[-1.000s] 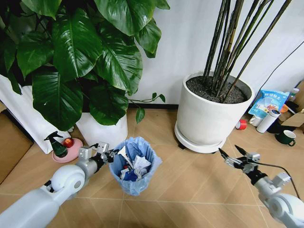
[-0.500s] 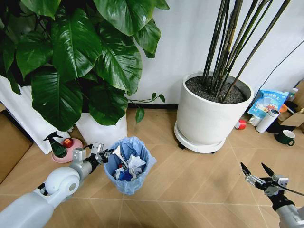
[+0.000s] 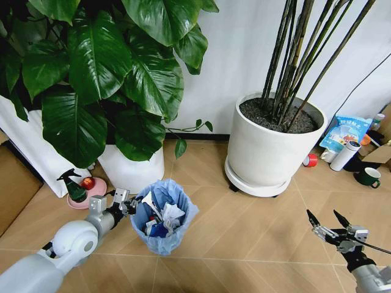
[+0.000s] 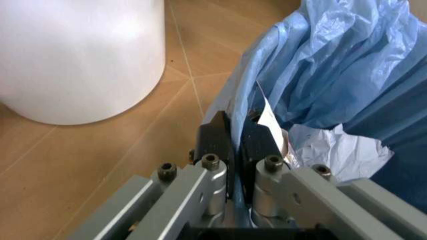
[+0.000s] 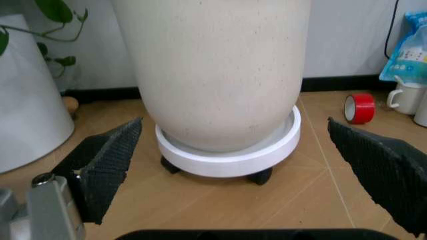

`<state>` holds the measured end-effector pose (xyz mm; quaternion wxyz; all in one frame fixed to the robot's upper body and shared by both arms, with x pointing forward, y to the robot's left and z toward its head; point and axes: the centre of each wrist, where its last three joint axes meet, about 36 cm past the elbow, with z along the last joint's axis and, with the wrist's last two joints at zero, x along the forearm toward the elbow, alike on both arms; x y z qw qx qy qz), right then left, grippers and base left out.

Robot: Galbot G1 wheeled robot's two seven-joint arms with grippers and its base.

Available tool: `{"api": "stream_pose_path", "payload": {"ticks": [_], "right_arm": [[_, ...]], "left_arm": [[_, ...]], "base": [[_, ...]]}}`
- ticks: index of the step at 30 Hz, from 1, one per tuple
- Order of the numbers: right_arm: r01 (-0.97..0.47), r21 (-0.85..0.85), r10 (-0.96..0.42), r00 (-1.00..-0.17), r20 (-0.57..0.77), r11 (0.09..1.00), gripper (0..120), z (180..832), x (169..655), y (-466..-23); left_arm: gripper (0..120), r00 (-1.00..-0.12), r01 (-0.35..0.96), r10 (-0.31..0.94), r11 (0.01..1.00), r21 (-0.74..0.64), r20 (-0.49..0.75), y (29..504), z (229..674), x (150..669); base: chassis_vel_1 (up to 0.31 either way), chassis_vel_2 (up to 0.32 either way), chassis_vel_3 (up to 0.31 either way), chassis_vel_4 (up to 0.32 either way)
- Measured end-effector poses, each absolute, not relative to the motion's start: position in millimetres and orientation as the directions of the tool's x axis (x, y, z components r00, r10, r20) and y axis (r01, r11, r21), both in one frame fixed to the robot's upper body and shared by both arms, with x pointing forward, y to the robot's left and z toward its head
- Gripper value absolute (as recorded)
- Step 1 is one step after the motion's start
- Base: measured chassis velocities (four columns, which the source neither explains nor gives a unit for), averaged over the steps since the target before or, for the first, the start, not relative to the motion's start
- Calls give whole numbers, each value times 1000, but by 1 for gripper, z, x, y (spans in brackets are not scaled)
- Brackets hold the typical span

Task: Pick up the trash bin and place the garbage on the floor into it.

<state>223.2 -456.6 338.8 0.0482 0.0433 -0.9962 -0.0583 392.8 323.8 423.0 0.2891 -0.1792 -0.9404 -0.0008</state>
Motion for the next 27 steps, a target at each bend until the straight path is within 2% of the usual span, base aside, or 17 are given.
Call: {"api": "stream_pose_path", "payload": {"ticks": [14, 27], "right_arm": [[-102, 72, -111, -985, 134, 992, 100, 341, 228, -472], [-76, 83, -87, -987, 137, 994, 100, 338, 231, -473]], "left_arm": [[0, -759, 332, 295, 942, -45, 580, 338, 436, 390], [0, -791, 235, 204, 972, -21, 577, 367, 442, 389]], "base": [[0, 0, 0, 0], [0, 0, 0, 0]]}}
